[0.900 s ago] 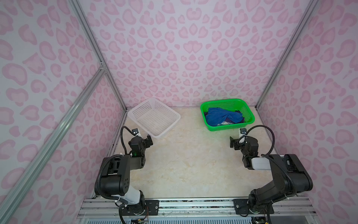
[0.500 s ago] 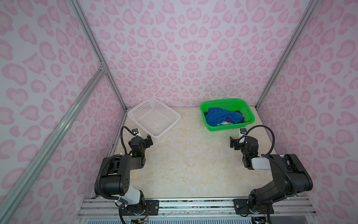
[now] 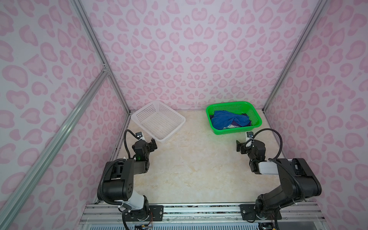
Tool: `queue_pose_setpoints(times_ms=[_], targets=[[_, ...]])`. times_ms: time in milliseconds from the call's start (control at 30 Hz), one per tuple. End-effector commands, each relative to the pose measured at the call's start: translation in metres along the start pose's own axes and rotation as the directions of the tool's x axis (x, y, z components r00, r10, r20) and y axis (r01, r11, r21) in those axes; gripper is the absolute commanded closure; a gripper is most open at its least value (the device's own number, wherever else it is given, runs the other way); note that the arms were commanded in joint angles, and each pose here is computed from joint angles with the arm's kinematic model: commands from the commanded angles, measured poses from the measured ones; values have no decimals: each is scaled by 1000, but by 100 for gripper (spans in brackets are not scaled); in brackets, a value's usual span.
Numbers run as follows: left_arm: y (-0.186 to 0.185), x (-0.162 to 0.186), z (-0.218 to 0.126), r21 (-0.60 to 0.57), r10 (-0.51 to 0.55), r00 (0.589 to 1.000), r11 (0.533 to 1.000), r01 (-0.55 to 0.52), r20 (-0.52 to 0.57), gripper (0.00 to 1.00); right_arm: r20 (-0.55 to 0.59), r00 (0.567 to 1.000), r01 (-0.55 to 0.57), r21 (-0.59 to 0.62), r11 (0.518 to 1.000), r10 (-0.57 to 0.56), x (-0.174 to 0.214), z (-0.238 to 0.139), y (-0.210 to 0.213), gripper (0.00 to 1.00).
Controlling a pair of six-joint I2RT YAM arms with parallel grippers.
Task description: Fold and stack the towels
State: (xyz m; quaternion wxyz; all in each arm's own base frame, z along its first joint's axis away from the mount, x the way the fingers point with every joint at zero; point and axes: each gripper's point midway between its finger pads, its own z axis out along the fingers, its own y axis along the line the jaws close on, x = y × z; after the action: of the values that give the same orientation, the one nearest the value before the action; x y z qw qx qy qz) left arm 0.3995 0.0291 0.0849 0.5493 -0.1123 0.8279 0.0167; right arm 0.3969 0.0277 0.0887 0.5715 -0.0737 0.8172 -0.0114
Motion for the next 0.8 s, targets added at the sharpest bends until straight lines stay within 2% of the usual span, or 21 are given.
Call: queue_pose_setpoints(times_ms=[0,767], targets=[[-1,-3,1,2,-3,1000,1000,3,7,2,16,1000,-1,-4,1000,2,-4,1,1,0],[-1,-4,1,15,-10,1000,1000,10,8,3,17,1000,9,5,1000,-9,-5,1,2,0]])
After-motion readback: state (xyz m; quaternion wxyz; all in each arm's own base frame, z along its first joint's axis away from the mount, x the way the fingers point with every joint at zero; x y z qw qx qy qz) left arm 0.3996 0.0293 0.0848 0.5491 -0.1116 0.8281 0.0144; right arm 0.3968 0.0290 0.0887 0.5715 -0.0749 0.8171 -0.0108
